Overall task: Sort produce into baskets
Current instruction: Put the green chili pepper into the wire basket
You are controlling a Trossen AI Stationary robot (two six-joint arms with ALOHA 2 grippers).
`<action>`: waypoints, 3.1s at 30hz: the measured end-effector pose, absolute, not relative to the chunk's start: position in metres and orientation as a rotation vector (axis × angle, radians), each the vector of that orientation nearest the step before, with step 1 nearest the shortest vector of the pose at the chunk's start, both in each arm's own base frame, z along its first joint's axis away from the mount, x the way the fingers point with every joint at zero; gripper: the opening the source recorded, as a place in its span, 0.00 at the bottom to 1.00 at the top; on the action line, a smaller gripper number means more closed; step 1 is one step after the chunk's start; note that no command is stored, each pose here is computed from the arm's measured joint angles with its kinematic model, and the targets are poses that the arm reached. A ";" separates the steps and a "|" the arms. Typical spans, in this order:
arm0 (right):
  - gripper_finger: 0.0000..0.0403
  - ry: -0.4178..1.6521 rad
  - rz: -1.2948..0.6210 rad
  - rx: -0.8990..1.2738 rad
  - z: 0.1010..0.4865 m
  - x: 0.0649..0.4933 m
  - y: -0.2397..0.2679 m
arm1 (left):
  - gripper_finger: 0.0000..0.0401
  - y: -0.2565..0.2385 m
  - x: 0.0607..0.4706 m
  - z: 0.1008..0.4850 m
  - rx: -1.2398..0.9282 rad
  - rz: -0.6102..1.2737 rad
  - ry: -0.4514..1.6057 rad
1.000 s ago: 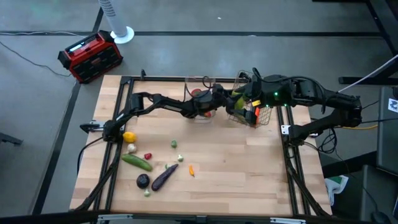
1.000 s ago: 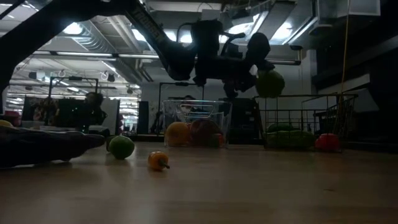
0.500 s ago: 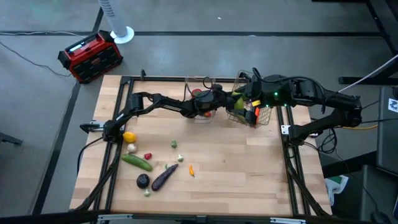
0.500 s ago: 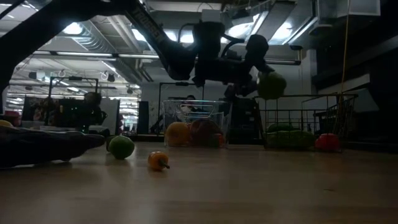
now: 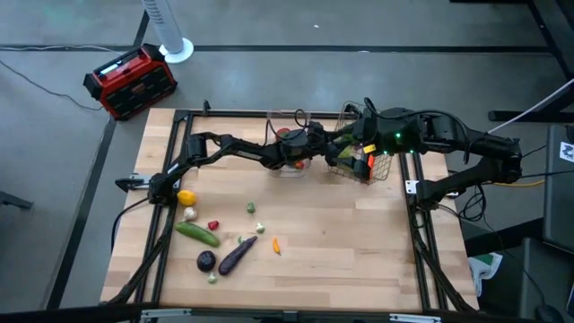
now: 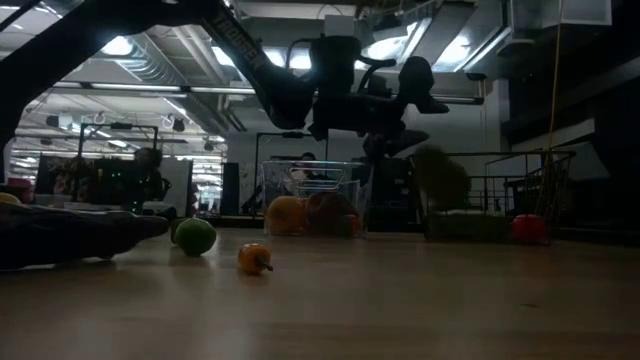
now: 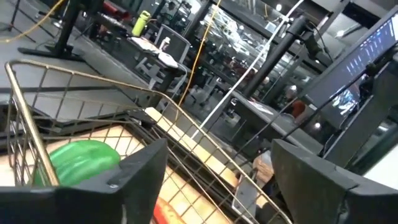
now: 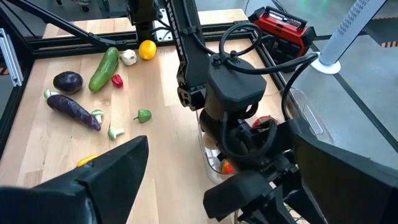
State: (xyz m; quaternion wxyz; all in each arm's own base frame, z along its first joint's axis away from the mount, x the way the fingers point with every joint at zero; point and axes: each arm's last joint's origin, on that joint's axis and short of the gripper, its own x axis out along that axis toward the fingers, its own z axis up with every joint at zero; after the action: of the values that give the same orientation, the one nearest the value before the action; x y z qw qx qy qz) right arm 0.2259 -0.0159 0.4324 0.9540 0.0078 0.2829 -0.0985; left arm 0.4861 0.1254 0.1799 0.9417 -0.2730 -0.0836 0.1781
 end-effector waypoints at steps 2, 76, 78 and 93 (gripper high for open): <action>0.99 0.575 -0.200 0.016 0.432 0.226 -0.016 | 0.74 0.125 0.486 0.180 -0.535 0.365 -0.167; 0.99 1.031 -0.081 0.095 0.327 0.328 -0.017 | 0.58 -0.037 0.281 0.139 -0.313 0.485 1.301; 0.99 1.032 -0.081 0.095 0.327 0.328 -0.017 | 0.54 -0.037 0.281 0.138 -0.329 0.490 1.301; 0.99 1.033 -0.067 0.070 0.328 0.328 -0.017 | 0.25 -0.040 0.297 0.142 -0.382 0.423 1.136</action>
State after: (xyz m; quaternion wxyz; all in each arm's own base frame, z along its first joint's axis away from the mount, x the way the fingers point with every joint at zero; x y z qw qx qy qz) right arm 0.3280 -0.0170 0.3275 0.8685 0.0333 0.4935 -0.0319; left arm 0.2971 -0.0397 0.1418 0.8049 -0.1782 0.5305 0.1977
